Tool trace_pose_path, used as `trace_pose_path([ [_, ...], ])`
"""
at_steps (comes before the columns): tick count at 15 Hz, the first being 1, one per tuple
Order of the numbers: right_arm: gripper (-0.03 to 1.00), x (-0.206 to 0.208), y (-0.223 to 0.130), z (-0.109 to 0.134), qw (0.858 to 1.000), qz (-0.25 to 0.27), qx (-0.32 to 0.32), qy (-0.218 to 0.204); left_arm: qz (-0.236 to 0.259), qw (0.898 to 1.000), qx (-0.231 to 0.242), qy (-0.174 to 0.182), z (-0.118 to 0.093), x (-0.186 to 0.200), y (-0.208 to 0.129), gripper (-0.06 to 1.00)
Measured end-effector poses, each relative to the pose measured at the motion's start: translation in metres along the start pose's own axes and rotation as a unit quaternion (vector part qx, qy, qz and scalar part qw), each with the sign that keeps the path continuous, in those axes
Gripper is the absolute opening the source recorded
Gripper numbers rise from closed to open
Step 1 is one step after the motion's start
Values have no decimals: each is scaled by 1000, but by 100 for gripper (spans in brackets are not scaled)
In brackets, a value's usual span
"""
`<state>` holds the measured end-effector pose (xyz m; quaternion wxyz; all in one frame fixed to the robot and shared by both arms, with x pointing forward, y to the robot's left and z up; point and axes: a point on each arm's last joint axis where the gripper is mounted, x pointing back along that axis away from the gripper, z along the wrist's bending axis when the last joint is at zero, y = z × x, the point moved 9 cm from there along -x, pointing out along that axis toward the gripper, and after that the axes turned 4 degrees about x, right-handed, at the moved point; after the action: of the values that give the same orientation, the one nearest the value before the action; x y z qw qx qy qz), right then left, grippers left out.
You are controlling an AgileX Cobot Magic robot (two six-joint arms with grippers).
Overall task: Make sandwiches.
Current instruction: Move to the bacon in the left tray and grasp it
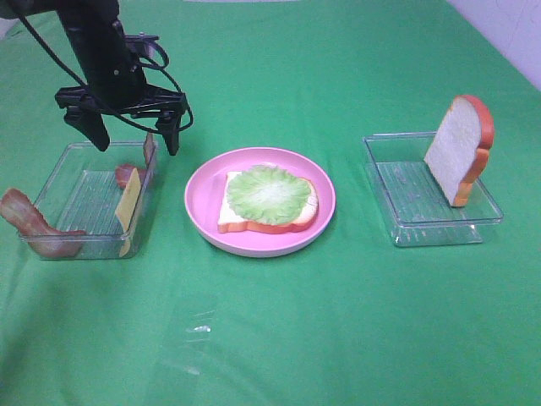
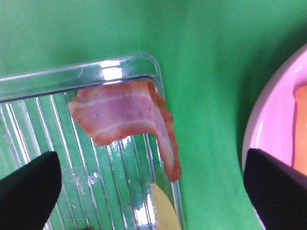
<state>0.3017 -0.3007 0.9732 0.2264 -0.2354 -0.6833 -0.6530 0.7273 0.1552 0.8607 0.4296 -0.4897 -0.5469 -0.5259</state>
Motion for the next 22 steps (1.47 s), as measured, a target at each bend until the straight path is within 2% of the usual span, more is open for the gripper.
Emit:
trace_pose_path([
  [3, 77, 0, 0, 0, 1000, 0, 0, 0, -10, 1000, 13, -2, -1, -3, 4, 88],
  [4, 77, 0, 0, 0, 1000, 0, 0, 0, -10, 1000, 15, -2, -1, -3, 4, 81],
  [7, 77, 0, 0, 0, 1000, 0, 0, 0, -10, 1000, 21, -2, -1, -3, 4, 68],
  [14, 77, 0, 0, 0, 1000, 0, 0, 0, -10, 999, 40, -4, -1, -3, 4, 61],
  [20, 77, 0, 0, 0, 1000, 0, 0, 0, -11, 999, 41, -6, -2, -3, 4, 15],
  [21, 77, 0, 0, 0, 1000, 0, 0, 0, -20, 999, 41, -9, -3, -3, 8, 1],
  [22, 77, 0, 0, 0, 1000, 0, 0, 0, -21, 999, 42, -9, -3, -3, 8, 0],
])
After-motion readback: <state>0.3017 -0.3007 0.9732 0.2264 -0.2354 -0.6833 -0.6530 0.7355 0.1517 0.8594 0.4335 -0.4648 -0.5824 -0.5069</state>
